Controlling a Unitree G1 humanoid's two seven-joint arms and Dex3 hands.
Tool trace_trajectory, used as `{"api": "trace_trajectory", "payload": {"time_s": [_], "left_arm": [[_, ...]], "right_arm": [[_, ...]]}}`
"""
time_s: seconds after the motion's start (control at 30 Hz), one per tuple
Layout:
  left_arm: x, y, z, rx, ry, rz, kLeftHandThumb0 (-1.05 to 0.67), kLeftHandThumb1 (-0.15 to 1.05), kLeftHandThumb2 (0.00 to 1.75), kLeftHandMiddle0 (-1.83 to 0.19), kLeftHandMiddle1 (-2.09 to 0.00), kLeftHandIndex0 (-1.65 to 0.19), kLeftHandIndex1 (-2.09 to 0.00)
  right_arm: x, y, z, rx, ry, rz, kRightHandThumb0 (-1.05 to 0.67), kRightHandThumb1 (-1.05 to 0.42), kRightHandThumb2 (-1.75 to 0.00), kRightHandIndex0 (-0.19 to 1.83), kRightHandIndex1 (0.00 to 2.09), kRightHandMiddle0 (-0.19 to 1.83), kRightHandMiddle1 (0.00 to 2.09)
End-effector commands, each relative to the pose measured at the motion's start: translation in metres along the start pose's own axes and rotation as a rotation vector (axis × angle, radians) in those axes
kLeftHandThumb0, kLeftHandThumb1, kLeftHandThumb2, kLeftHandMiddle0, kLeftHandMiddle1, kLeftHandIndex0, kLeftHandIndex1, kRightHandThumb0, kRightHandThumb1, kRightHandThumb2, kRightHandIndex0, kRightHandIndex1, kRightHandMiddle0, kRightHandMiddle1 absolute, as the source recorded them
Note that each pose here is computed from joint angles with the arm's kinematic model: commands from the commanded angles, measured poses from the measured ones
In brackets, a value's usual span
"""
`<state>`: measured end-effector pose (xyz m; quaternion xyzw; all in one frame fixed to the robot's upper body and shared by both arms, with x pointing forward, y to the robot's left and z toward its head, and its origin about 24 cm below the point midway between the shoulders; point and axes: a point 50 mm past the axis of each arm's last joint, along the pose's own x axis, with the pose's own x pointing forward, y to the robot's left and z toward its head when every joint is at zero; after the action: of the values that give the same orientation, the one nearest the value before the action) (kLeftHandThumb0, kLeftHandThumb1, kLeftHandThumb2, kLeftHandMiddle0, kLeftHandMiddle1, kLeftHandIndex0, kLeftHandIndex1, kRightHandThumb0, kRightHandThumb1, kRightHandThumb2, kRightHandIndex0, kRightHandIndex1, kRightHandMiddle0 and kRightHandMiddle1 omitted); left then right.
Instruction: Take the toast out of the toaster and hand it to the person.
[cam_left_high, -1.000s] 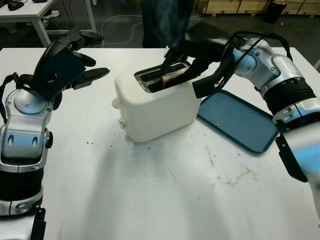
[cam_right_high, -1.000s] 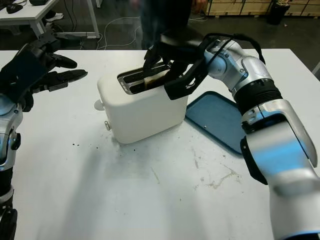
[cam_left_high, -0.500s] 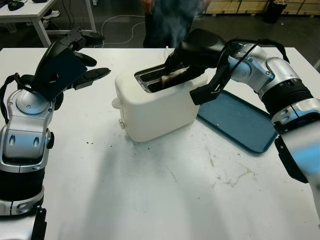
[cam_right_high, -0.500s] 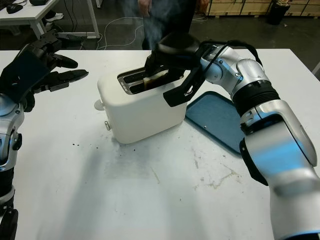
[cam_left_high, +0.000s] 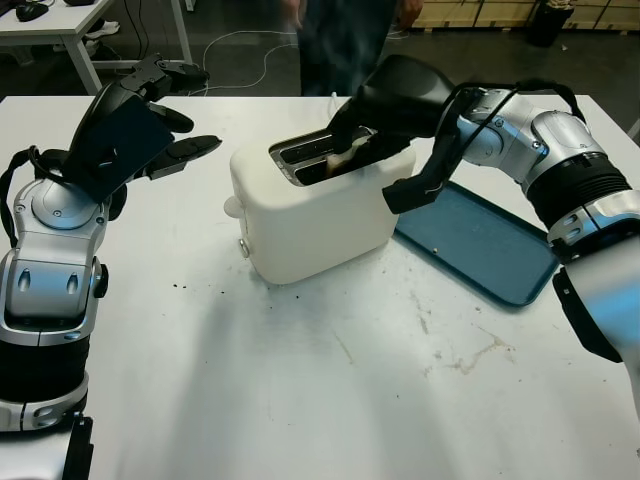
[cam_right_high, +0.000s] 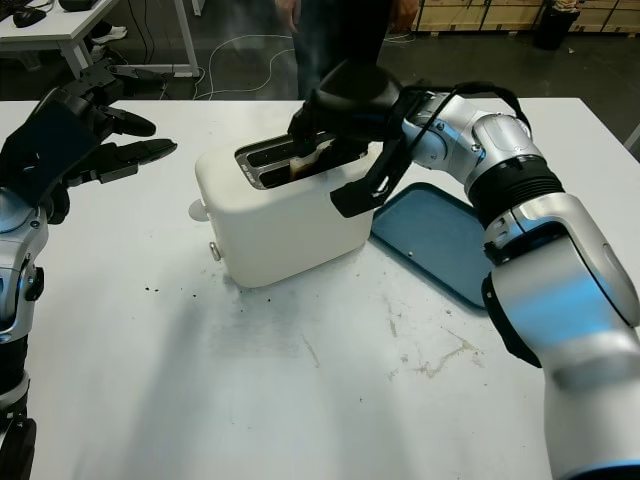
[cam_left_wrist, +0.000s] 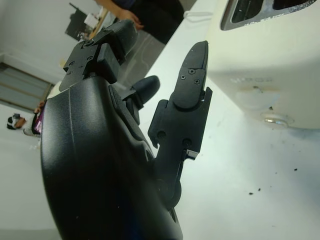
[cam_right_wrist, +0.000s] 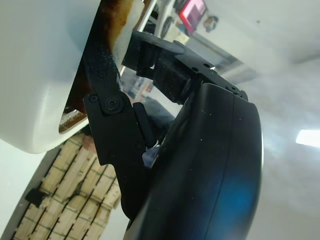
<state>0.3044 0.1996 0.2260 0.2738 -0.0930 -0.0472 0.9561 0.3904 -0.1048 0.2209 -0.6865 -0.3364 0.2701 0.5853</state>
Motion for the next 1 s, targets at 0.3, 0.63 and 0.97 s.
{"api": "trace_trajectory", "payload": {"time_s": [0.3, 0.63, 0.97], "left_arm": [[-0.001, 0.002, -0.001, -0.001, -0.001, 0.016, -0.23, 0.88, 0.13, -0.05, -1.25, -0.16, -0.75], [-0.002, 0.003, -0.002, 0.001, 0.003, 0.017, -0.25, 0.87, 0.13, -0.05, -1.26, -0.16, -0.75], [-0.002, 0.004, -0.002, 0.003, 0.004, 0.018, -0.26, 0.87, 0.13, -0.06, -1.25, -0.16, -0.75]], "right_arm": [[-0.006, -0.024, -0.011, 0.002, 0.03, -0.164, -0.64, -0.9, -0.01, 1.15, 1.75, 0.92, 1.74], [-0.017, -0.051, -0.03, 0.132, 0.133, -0.335, -0.6, -0.85, 0.0, 1.12, 1.75, 0.9, 1.7], [-0.029, -0.058, -0.053, 0.467, 0.248, -0.383, -0.44, -0.86, 0.0, 1.06, 1.52, 0.89, 1.52]]}}
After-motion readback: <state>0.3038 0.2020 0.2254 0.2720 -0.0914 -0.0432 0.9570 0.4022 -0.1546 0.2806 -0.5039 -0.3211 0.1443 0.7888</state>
